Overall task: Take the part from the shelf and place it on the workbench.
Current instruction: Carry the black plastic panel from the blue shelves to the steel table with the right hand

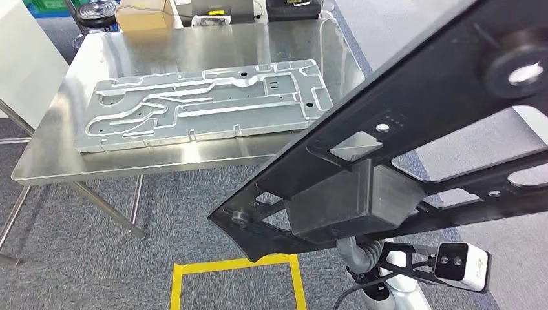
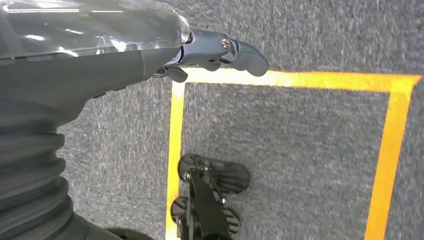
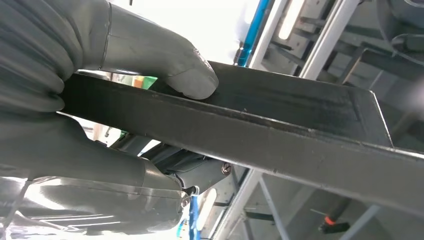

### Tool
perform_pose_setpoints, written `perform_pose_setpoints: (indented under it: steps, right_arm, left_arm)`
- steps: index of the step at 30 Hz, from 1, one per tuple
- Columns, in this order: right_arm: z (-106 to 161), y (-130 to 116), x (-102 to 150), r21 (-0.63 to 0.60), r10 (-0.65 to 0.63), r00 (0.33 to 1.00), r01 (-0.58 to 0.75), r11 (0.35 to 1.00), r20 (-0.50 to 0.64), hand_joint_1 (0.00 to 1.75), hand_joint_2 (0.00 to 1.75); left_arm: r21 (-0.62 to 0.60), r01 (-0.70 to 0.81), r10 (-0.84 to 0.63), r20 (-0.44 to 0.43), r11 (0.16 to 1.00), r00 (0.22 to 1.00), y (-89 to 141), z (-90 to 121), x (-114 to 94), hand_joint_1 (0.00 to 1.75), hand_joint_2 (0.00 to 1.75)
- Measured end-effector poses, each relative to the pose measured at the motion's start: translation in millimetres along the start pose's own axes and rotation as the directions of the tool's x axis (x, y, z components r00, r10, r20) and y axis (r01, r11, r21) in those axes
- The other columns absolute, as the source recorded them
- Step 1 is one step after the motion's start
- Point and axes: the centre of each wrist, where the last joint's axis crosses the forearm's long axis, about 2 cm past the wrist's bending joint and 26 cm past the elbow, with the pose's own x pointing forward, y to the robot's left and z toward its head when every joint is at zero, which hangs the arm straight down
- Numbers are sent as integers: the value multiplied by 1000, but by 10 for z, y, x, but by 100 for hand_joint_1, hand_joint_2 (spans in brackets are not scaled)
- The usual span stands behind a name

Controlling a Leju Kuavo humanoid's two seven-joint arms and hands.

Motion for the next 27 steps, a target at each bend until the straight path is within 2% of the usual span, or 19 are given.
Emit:
perform_pose_setpoints:
  steps: [27]
  right_arm:
    - [46,-4,-5,-17,0,1000,0,1000,-12,175,175]
  left_arm:
    - [-3,0,0,-3,1000,1000,-9,10,-23,0,175]
